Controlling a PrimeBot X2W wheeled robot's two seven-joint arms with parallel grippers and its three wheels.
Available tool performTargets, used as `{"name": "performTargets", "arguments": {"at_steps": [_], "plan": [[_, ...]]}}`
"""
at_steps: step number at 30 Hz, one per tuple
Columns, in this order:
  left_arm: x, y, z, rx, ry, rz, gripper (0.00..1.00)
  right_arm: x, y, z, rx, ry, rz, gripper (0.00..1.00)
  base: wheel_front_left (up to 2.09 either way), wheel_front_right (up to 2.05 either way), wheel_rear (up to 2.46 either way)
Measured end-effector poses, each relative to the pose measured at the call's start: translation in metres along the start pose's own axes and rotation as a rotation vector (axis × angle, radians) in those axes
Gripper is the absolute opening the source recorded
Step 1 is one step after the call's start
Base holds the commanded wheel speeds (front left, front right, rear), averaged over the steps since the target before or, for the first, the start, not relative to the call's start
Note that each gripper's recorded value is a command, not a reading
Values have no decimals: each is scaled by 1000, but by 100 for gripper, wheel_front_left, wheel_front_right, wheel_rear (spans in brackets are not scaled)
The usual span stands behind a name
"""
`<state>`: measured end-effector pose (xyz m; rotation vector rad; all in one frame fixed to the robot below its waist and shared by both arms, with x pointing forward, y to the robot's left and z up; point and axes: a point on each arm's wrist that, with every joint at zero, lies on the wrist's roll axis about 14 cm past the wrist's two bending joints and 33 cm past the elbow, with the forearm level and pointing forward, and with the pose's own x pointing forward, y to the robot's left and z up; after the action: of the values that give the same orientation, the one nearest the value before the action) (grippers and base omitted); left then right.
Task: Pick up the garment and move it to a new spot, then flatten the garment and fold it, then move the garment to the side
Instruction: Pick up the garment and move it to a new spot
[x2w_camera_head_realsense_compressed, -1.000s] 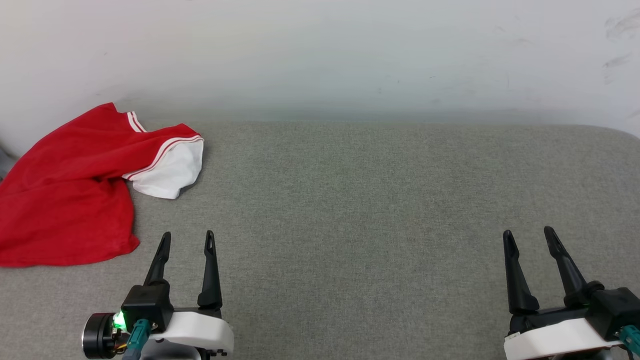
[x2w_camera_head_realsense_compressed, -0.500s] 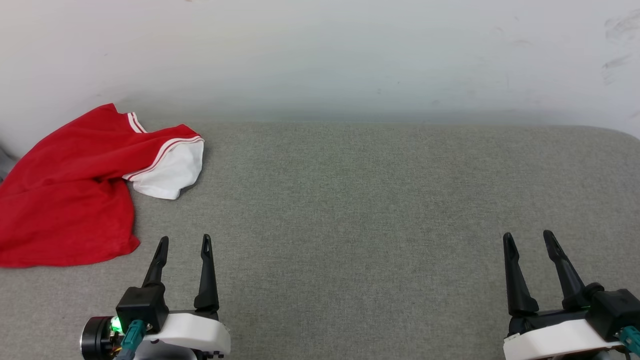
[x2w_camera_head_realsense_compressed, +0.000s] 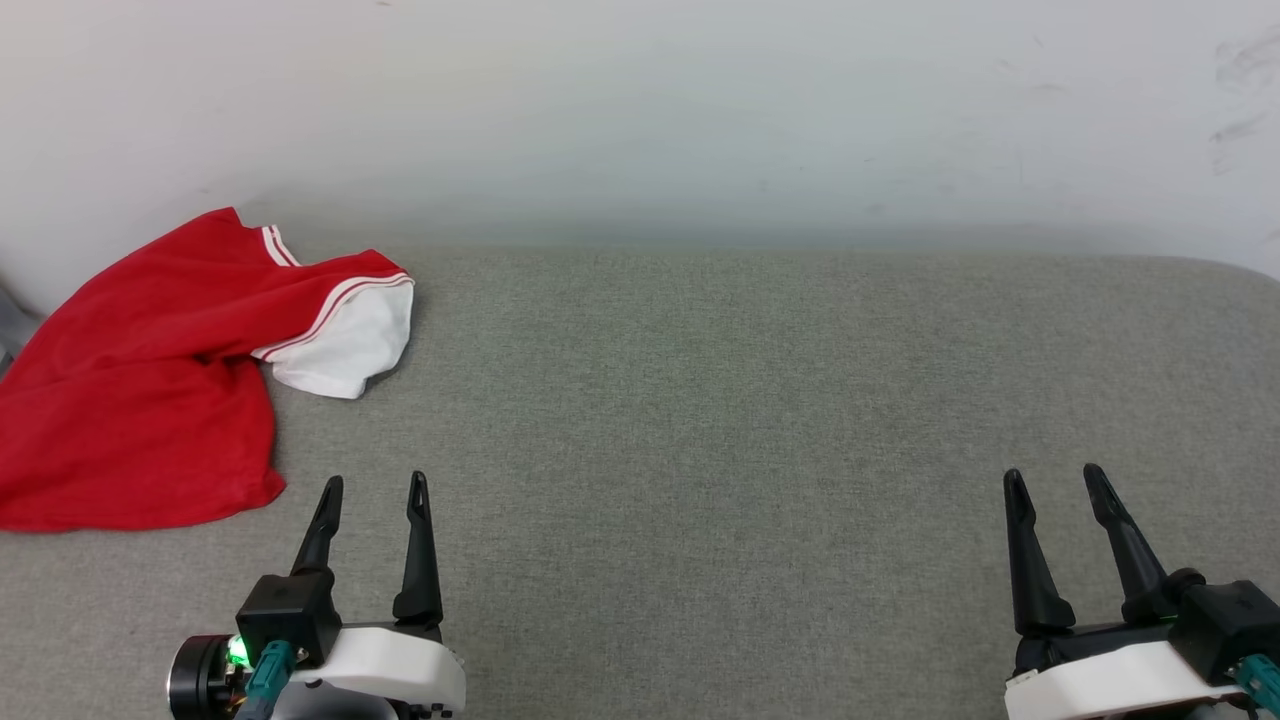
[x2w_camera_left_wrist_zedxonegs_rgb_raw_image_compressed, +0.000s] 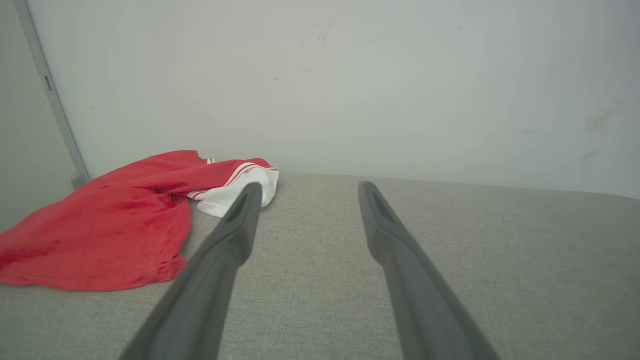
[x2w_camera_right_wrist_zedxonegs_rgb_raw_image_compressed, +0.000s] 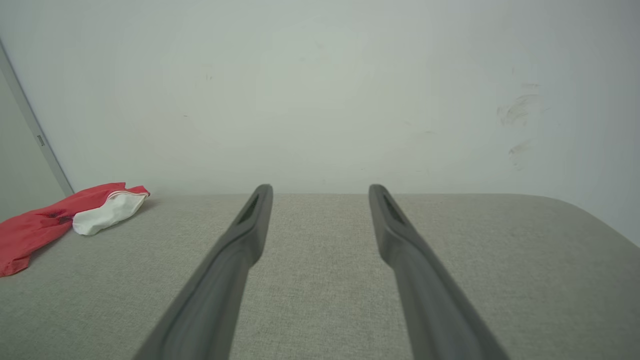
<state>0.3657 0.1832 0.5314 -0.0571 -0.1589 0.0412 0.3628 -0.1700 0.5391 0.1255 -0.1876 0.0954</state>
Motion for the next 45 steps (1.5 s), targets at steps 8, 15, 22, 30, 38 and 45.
{"name": "performTargets", "arguments": {"at_steps": [8,15,22,30,38,45], "plan": [[-4,9,2,10,-3,28,100,5,8,-2,4,4,27,100,0,0,0],[-13,31,5,22,-8,95,100,15,26,-8,15,15,82,100,0,0,0],[-29,59,8,38,-9,183,100,28,52,-16,33,31,159,100,0,0,0],[-54,93,14,58,-14,297,100,39,85,-27,55,55,255,100,0,0,0],[-81,124,20,74,-17,413,100,49,121,-35,75,70,356,100,0,0,0],[-102,143,24,88,-17,488,100,53,147,-41,88,82,427,100,0,0,0]]}}
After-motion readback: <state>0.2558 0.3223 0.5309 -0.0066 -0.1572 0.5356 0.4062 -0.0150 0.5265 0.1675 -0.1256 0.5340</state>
